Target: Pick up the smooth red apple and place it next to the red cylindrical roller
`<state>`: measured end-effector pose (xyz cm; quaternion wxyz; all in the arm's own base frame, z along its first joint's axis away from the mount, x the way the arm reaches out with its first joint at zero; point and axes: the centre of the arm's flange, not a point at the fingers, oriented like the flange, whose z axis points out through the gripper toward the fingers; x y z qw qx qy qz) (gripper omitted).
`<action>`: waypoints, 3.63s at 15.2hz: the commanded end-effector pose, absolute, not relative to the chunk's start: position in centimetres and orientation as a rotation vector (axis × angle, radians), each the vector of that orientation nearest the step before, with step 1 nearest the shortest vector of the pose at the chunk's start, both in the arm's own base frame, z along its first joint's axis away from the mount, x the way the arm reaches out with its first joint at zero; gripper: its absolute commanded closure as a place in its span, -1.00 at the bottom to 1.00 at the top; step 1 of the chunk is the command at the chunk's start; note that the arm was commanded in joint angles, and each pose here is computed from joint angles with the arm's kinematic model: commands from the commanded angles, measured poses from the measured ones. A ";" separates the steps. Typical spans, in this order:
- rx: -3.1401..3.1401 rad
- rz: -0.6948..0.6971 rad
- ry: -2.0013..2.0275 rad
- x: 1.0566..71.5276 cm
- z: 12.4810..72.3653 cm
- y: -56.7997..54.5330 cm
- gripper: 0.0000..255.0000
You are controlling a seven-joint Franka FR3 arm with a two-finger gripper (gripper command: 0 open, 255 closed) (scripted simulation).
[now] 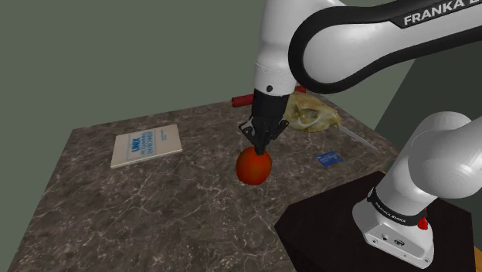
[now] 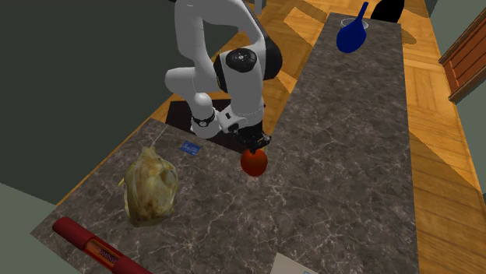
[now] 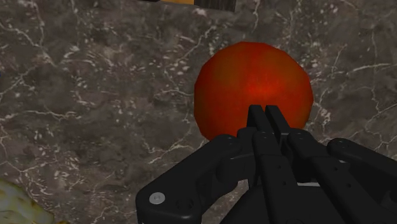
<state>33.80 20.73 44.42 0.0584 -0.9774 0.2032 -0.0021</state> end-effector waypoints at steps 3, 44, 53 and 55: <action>-2.962 -0.006 0.616 33.8 46.5 20.8 1.00; -2.962 -0.006 0.616 49.9 58.6 3.3 1.00; -2.962 -0.006 0.616 57.9 58.7 -5.4 1.00; -2.962 -0.006 0.616 59.7 58.7 -7.4 1.00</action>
